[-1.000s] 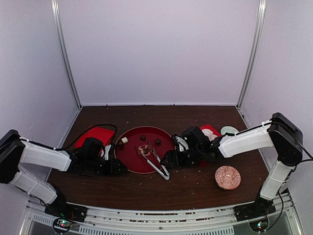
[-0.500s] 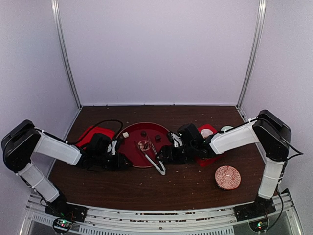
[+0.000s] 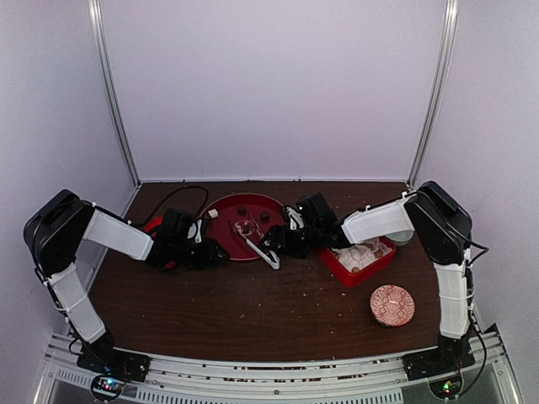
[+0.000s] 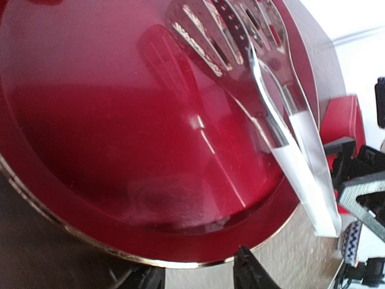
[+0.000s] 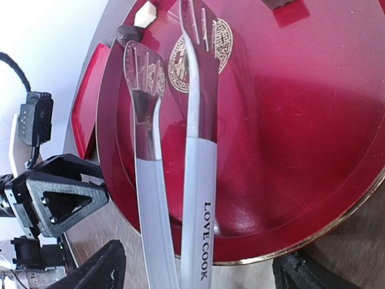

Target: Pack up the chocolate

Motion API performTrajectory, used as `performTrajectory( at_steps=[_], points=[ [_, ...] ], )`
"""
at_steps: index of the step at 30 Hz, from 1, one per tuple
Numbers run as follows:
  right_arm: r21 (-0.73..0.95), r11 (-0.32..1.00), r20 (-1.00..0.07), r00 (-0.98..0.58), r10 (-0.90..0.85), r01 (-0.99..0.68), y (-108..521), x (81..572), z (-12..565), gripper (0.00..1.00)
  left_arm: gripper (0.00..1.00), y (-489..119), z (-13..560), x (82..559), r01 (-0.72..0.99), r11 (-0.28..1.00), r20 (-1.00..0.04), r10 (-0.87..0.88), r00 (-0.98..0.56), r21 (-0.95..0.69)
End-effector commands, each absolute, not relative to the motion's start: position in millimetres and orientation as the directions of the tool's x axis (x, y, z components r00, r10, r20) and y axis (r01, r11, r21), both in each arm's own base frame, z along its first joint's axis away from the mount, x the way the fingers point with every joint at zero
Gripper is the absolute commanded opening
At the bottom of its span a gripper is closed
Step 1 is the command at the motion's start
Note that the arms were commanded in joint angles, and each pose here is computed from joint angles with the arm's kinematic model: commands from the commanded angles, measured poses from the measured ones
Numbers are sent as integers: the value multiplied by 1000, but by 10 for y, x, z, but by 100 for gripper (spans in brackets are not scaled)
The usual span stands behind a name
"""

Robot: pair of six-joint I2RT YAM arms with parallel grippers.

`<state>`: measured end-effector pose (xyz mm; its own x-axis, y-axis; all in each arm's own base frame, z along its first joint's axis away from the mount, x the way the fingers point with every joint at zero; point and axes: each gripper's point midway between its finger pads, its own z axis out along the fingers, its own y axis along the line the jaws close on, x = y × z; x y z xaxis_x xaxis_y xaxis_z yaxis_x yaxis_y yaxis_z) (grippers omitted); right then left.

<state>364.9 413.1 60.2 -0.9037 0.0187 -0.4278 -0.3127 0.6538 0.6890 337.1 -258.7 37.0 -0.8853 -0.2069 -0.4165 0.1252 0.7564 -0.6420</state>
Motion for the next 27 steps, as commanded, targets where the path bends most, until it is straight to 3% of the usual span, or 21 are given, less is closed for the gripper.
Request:
performTrajectory(
  at_steps=[1,10,16,27],
  points=[
    [692,626,-473,-881,17,-359,4225,3876,731,85,42,-2575,598,3767,198,724,-496,-223,-839,-660],
    [694,610,-498,-867,24,-382,4497,4252,809,85,42,-2400,656,4174,201,743,-524,-228,-821,-638],
    [676,629,-518,-855,37,-383,4354,4317,947,86,46,-2355,675,4209,201,751,-527,-222,-820,-629],
    [536,748,-612,-791,24,-392,3190,3842,1497,86,79,-2180,869,3957,209,778,-564,-216,-797,-593]
  ],
)
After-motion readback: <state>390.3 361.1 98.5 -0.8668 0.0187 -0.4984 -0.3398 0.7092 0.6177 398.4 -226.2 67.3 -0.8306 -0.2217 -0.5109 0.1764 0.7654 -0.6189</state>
